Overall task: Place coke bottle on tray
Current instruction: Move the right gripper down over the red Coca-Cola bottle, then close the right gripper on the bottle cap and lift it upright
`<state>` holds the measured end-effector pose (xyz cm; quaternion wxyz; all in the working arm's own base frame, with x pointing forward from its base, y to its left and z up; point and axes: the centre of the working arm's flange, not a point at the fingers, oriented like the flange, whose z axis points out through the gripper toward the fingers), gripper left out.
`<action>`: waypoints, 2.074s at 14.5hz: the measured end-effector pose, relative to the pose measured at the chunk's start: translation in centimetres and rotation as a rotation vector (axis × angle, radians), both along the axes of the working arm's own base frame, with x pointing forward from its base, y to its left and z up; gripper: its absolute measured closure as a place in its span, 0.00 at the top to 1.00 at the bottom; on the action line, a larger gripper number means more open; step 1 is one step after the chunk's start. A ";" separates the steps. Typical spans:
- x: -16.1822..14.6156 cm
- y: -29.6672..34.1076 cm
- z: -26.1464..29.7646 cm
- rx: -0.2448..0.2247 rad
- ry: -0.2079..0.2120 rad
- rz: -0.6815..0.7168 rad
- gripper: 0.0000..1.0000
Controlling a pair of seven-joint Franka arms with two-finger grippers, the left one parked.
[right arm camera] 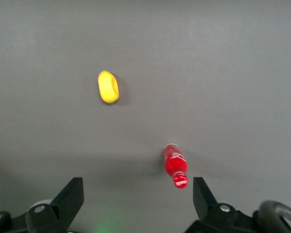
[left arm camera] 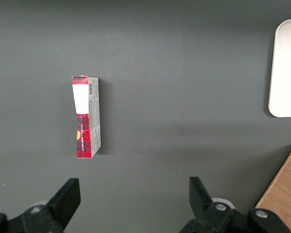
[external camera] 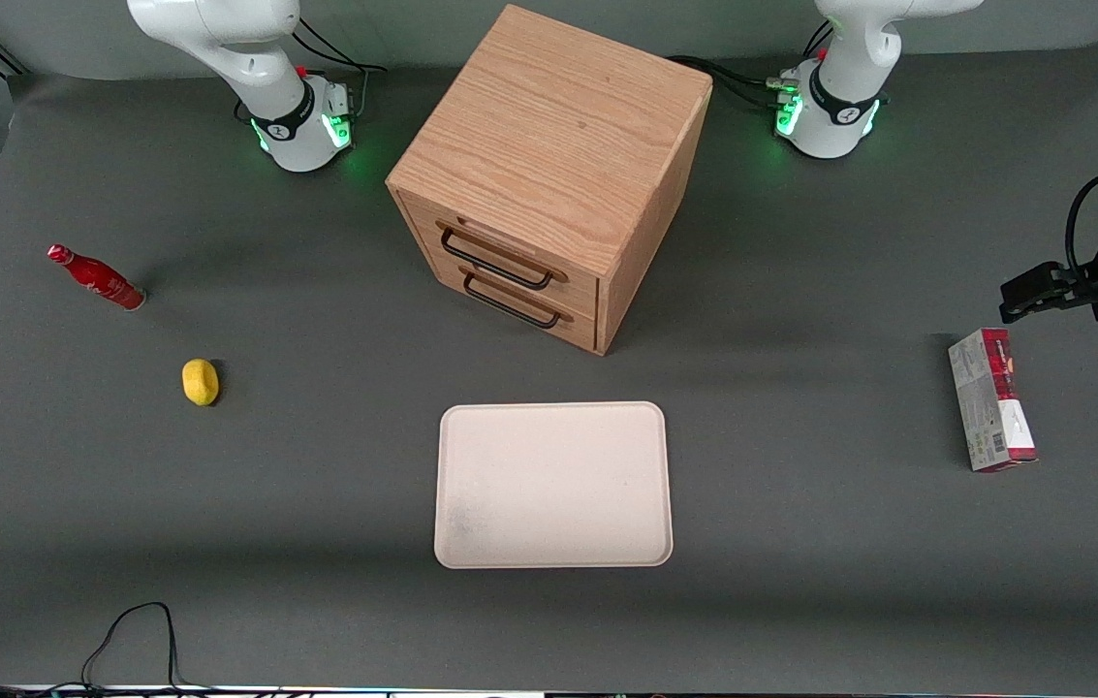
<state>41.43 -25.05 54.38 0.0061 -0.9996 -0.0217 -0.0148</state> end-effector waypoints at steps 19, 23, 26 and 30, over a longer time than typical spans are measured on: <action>-7.4 -6.1 -17.2 -0.031 0.026 0.034 1.00; -7.0 -5.4 -20.7 -0.052 0.054 0.048 1.00; -6.9 -5.3 -22.0 -0.060 0.076 0.054 1.00; -7.0 -5.4 -22.2 -0.059 0.083 0.081 1.00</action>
